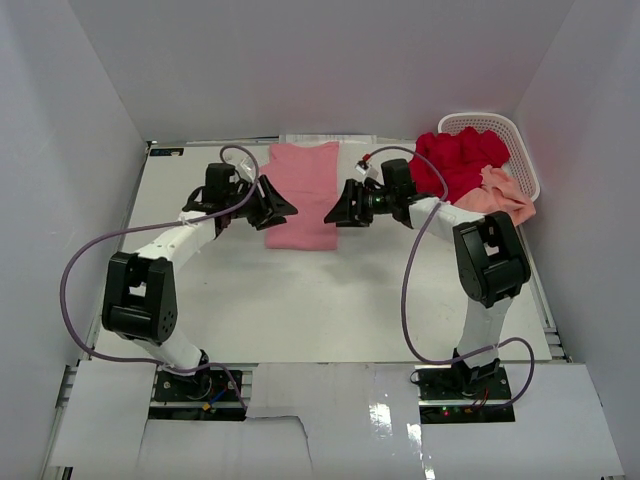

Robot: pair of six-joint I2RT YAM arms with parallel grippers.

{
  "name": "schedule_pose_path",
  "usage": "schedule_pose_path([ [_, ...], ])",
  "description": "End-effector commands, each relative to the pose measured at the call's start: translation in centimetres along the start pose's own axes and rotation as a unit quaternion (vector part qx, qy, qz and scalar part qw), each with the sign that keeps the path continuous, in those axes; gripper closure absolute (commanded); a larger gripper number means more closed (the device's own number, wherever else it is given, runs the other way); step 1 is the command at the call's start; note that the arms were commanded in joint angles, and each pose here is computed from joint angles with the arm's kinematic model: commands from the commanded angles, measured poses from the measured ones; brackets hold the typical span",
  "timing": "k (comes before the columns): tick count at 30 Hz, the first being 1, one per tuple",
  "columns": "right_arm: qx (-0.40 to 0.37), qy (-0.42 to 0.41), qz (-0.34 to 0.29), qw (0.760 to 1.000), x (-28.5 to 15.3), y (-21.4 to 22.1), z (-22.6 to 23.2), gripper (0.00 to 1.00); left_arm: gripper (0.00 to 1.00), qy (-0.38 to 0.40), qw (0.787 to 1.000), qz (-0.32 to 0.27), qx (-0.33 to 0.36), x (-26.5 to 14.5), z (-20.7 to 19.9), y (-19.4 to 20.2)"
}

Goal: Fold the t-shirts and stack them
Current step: Fold the folded rectangular tshirt in 1/3 of the way, then grab one side of the 2/3 rectangular tshirt with both arms

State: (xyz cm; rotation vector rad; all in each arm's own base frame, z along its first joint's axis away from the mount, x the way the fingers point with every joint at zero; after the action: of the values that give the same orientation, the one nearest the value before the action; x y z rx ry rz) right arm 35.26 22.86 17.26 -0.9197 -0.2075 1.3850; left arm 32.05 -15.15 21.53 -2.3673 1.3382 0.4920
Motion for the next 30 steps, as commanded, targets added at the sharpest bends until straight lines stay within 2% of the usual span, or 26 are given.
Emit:
schedule_pose_path([
  [1,0.049,0.042,0.035,0.997,-0.9,3.1,-0.4,0.31,0.37,-0.07,0.995,0.002,-0.066,-0.8,4.6,-0.9],
  [5,0.11,0.051,0.046,0.991,-1.4,6.4,-0.6,0.32,0.34,-0.123,0.987,-0.012,-0.101,-0.7,7.3,-1.6],
  [13,0.178,0.059,0.03,0.982,-0.3,8.7,-2.0,0.33,0.34,-0.186,0.97,-0.024,-0.154,0.6,9.8,-1.9],
  [23,0.212,0.098,0.007,0.972,2.7,8.9,-4.3,0.33,0.34,-0.242,0.943,-0.055,-0.223,1.6,12.4,-1.5],
  [28,0.219,0.111,0.004,0.969,4.0,8.8,-4.9,0.33,0.34,-0.243,0.939,-0.062,-0.237,2.3,12.9,-1.7],
  [30,0.223,0.116,0.004,0.968,4.2,8.8,-5.2,0.37,0.34,-0.241,0.938,-0.061,-0.24,2.6,13.2,-1.9],
])
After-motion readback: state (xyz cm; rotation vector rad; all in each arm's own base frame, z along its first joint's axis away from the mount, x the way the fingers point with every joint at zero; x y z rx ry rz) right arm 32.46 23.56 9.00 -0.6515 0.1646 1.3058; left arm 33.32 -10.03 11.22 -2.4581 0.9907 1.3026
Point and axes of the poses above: each gripper's point midway between its finger pads, its own x axis out along the fingers, its own z axis along the line the jaws close on, y = z × x, the point moved 10 cm from there along -x, back along the fingers, and after that the axes turned 14 degrees about -x, right-handed, at the moved point
